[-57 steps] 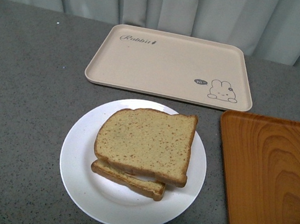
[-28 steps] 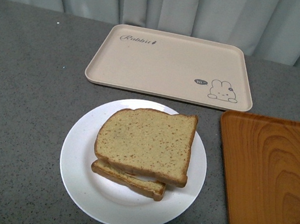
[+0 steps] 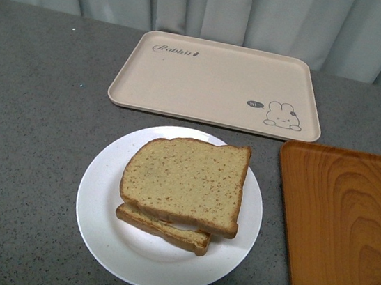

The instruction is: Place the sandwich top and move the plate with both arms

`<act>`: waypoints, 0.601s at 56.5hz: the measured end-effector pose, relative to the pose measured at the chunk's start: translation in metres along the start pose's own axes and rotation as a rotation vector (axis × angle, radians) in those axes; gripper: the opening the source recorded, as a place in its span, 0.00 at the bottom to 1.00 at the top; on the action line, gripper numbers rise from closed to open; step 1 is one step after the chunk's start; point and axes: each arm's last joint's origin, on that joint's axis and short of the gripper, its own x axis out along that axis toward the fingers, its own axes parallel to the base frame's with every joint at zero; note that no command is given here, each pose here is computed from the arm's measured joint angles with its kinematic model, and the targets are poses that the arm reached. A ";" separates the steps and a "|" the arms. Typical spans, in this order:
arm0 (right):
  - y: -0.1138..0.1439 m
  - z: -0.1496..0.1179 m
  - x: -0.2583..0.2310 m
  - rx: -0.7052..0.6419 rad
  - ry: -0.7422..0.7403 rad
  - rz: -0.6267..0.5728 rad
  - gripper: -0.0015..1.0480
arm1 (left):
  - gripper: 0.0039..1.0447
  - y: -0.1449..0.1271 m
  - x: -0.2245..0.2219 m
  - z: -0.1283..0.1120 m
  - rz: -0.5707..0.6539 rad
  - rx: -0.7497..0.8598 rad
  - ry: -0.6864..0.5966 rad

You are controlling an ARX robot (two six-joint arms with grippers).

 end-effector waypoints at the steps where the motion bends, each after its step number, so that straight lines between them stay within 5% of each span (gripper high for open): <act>1: 0.000 0.000 0.000 0.000 0.000 0.000 0.01 | 0.94 0.000 0.000 0.000 0.000 0.000 0.000; 20: 0.000 -0.003 -0.012 -0.001 0.006 0.002 0.01 | 0.94 0.000 0.000 0.000 0.000 0.000 0.000; 23: 0.000 -0.003 -0.012 -0.002 0.007 0.002 0.07 | 0.94 0.000 0.000 -0.001 0.021 -0.018 0.024; 29: 0.000 -0.003 -0.012 -0.002 0.006 0.002 0.24 | 0.94 0.004 0.006 -0.010 0.255 -0.147 0.341; 34: 0.000 -0.003 -0.012 -0.002 0.006 0.003 0.39 | 0.94 0.007 0.014 -0.019 0.296 -0.235 0.433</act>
